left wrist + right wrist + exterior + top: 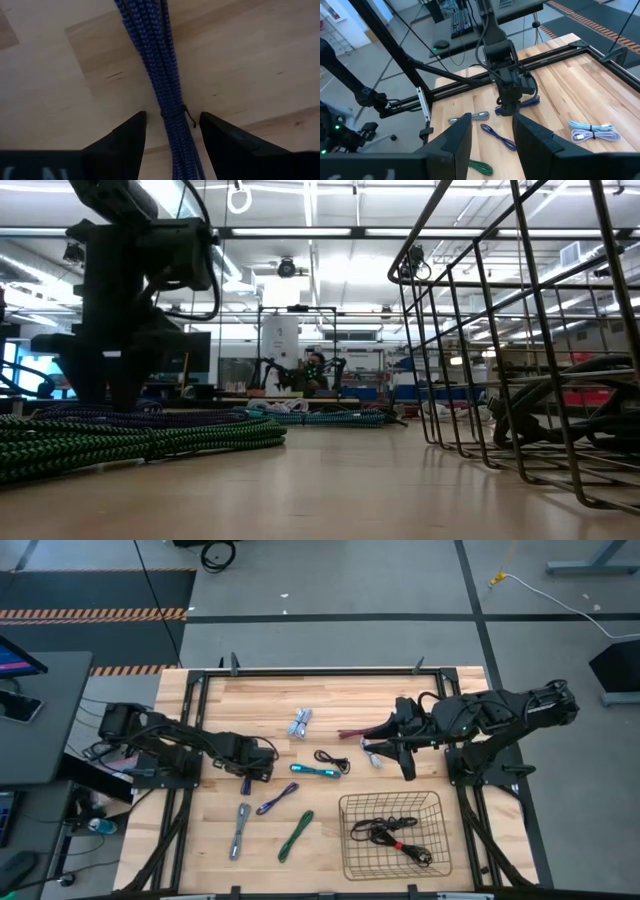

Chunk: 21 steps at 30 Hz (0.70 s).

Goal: Pick and place USB-C Cables
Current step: Put the top black purple charger cable into the wire basket

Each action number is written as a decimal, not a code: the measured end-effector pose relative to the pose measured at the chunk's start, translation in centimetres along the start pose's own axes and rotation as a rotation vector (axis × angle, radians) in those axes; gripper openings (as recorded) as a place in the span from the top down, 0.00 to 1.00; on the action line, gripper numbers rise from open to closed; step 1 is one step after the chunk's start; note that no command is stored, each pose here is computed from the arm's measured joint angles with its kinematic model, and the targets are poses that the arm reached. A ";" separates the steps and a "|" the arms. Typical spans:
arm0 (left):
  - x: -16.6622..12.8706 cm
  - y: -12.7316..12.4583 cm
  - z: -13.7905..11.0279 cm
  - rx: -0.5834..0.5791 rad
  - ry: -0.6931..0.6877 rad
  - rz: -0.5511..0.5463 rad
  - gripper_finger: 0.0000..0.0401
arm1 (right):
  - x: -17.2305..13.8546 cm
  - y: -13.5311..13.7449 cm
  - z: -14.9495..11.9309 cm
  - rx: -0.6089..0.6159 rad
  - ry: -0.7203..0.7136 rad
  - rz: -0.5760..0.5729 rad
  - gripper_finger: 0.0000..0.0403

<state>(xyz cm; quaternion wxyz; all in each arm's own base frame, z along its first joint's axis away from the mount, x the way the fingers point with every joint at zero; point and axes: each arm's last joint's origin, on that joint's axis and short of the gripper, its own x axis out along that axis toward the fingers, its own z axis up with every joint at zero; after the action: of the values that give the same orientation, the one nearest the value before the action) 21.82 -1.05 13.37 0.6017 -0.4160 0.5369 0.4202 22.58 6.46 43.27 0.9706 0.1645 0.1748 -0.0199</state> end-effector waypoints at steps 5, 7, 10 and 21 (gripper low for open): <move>0.3 -0.1 0.0 0.007 0.001 0.005 0.55 | 0.0 0.0 0.0 -0.001 0.002 0.006 0.63; 0.3 -0.1 0.0 0.011 0.001 0.002 0.58 | 0.0 0.0 0.0 -0.001 0.003 0.006 0.63; 0.3 -0.2 0.0 0.011 0.005 -0.004 0.66 | 0.0 0.0 0.0 -0.001 0.003 0.006 0.63; -0.1 -0.6 0.1 0.118 -0.006 -0.048 0.94 | 0.0 0.0 0.0 -0.007 0.007 0.012 0.65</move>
<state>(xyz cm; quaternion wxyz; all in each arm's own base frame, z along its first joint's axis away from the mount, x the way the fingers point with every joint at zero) 22.42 -1.11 13.50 0.6367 -0.3915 0.5486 0.3746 22.56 6.49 43.26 0.9706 0.1620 0.1773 -0.0128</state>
